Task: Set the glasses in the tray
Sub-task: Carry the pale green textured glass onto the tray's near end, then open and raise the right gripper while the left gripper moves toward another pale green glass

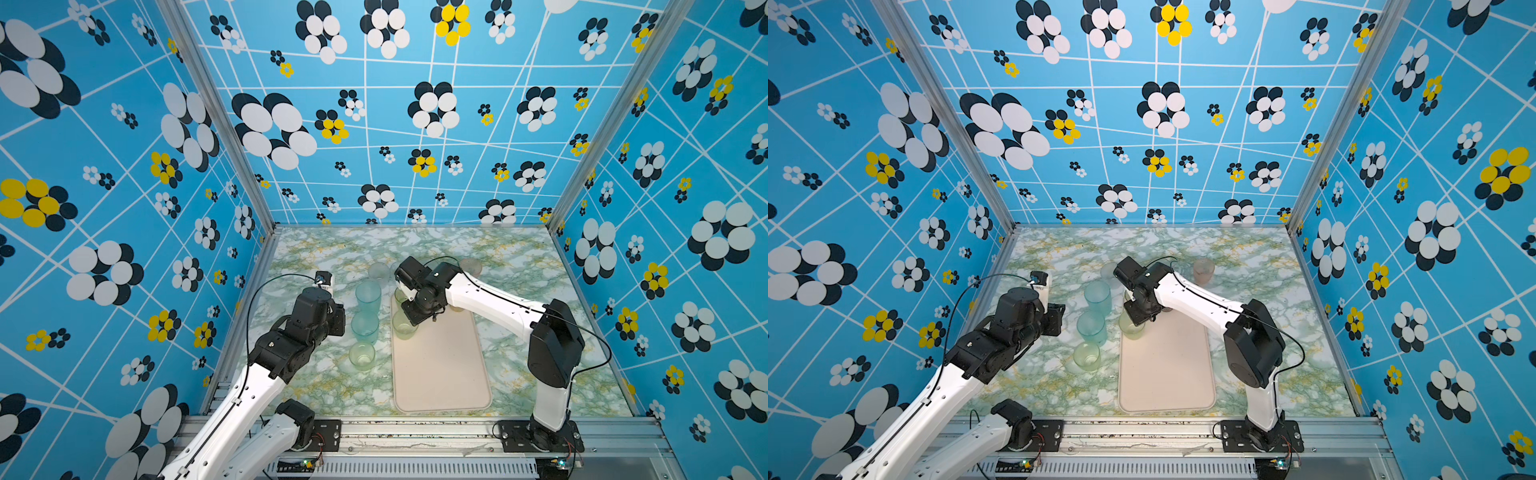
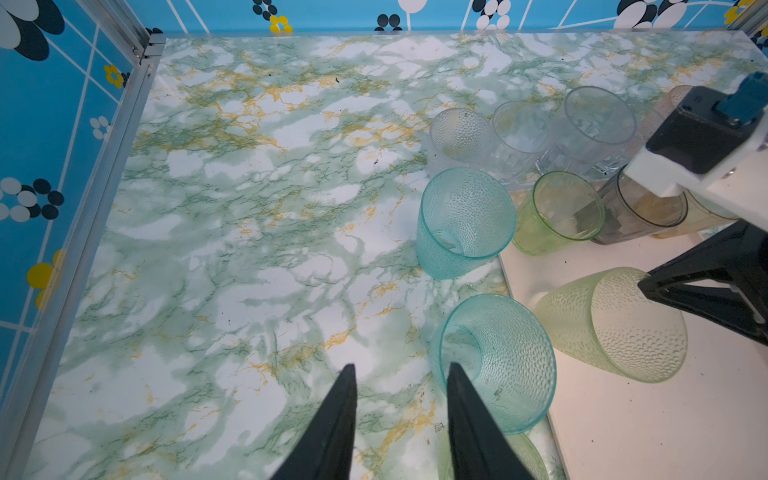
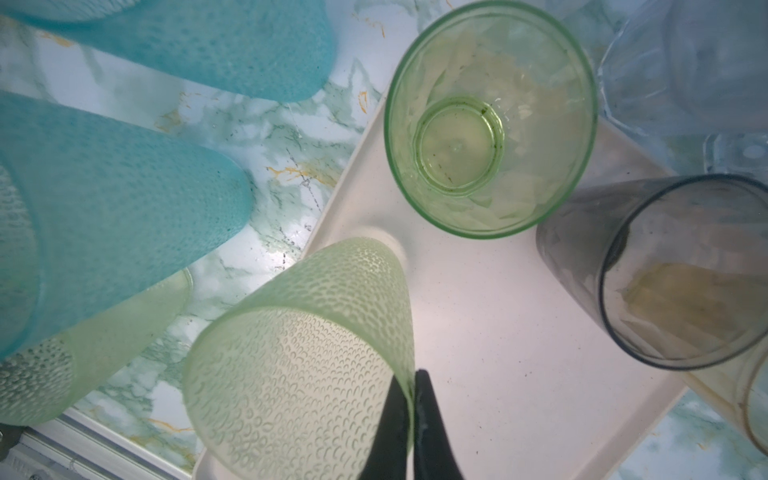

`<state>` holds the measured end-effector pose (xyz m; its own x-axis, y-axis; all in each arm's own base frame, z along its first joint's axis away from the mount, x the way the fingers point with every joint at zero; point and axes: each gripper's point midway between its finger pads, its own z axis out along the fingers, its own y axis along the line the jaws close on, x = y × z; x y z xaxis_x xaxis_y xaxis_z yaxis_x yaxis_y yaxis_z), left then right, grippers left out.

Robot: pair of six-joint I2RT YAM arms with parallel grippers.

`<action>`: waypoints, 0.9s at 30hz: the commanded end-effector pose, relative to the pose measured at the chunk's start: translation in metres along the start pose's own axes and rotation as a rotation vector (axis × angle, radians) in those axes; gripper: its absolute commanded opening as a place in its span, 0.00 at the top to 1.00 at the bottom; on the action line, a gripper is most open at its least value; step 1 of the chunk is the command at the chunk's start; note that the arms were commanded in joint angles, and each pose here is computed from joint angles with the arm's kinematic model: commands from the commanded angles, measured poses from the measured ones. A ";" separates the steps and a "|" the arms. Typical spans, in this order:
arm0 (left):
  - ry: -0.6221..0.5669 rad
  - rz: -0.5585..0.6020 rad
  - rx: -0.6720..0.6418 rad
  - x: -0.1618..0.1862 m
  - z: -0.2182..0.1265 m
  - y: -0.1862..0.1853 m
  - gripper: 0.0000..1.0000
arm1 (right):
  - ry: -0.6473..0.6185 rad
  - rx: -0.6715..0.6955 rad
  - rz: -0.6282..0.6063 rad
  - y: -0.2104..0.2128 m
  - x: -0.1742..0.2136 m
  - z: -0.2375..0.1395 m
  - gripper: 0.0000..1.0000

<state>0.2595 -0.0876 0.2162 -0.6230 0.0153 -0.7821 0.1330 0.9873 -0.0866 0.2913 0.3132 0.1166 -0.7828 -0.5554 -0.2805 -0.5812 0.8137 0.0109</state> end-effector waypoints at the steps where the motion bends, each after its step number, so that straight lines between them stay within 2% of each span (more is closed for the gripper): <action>1: -0.008 0.009 0.008 -0.009 -0.006 -0.001 0.62 | -0.014 -0.016 -0.003 0.001 -0.009 0.001 0.98; 27: 0.008 0.011 0.007 -0.008 -0.007 -0.001 0.59 | -0.010 -0.028 0.023 -0.005 -0.012 0.009 0.82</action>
<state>0.2593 -0.0889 0.2190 -0.6323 0.0194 -0.7745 0.1378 0.9866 -0.0878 0.3009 0.3123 0.1131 -0.7924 -0.5379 -0.2877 -0.5678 0.8228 0.0254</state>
